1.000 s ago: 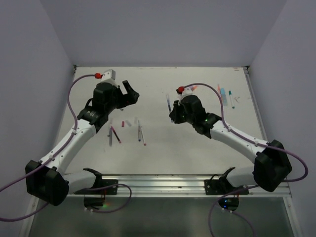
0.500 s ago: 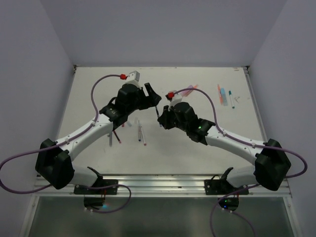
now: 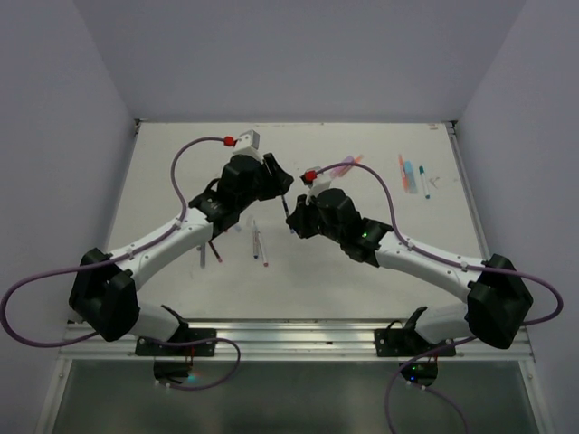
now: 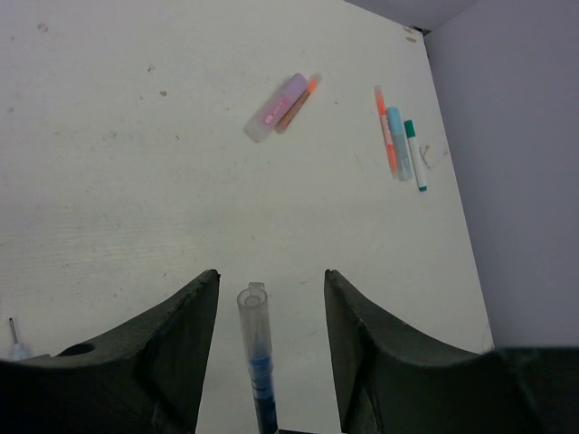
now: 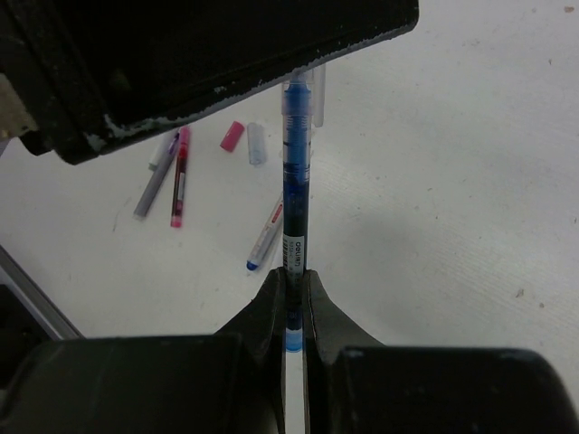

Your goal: Open the pen caps

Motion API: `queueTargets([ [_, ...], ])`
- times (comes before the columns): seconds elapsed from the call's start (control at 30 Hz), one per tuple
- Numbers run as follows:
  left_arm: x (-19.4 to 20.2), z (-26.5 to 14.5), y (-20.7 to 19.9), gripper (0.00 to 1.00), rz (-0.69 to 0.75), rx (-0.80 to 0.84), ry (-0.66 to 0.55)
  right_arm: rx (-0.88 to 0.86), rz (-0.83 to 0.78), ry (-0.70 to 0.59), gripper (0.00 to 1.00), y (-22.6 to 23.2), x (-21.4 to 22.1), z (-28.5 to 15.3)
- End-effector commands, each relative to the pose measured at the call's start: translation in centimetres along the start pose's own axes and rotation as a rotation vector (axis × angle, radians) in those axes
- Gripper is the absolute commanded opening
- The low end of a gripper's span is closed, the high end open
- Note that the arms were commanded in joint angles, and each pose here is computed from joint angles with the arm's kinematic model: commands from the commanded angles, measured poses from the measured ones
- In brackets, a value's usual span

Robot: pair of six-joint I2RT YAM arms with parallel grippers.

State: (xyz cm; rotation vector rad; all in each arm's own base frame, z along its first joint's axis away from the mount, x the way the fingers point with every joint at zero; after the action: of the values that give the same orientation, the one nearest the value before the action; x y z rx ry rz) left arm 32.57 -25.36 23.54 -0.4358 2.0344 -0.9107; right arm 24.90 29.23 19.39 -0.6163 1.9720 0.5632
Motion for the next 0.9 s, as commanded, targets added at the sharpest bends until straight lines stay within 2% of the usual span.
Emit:
queueTargets([
  [0.0,-1.8,0.3,-1.9,0.52,-0.008,0.047,-0.075,-0.014,-0.016,-0.070,0.00,0.7,-2.0,0.0],
  [0.2,-1.6,0.6,-1.7,0.47,-0.007,0.042,-0.071,-0.020,-0.031,-0.074,0.00,0.8,-1.9,-0.1],
  [0.47,-1.8,0.5,-1.7,0.33,-0.006,0.038,-0.082,-0.028,-0.041,-0.070,0.00,1.0,-1.7,0.1],
  [0.57,-1.9,0.4,-1.6,0.24,-0.002,0.032,-0.091,-0.031,-0.045,-0.068,0.00,1.0,-1.6,0.1],
  [0.67,-2.0,0.3,-1.5,0.09,0.000,0.032,-0.099,-0.029,-0.046,-0.068,0.00,0.9,-1.4,0.0],
  [0.7,-1.9,0.3,-1.5,0.01,0.001,0.032,-0.097,-0.032,-0.046,-0.068,0.00,0.9,-1.3,0.0],
  [0.77,-2.0,0.2,-1.5,0.00,0.002,0.037,-0.100,-0.040,-0.051,-0.071,0.00,1.0,-0.9,0.1],
  [0.87,-1.9,-0.1,-1.5,0.00,0.006,0.049,-0.101,-0.068,-0.053,-0.071,0.16,1.2,-0.2,0.2],
])
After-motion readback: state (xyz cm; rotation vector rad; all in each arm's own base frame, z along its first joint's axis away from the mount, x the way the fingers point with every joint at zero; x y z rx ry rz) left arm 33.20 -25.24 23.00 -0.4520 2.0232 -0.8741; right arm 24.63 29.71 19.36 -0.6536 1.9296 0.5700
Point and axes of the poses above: each gripper's point midway between its finger pads, its own z axis out along the fingers, its own y axis along the line the jaws close on, x = y × z, the point moved 4 cm from there along -z, back along the fingers, and after that the axes turned 14 degrees about -z, right-handed, at the moved point
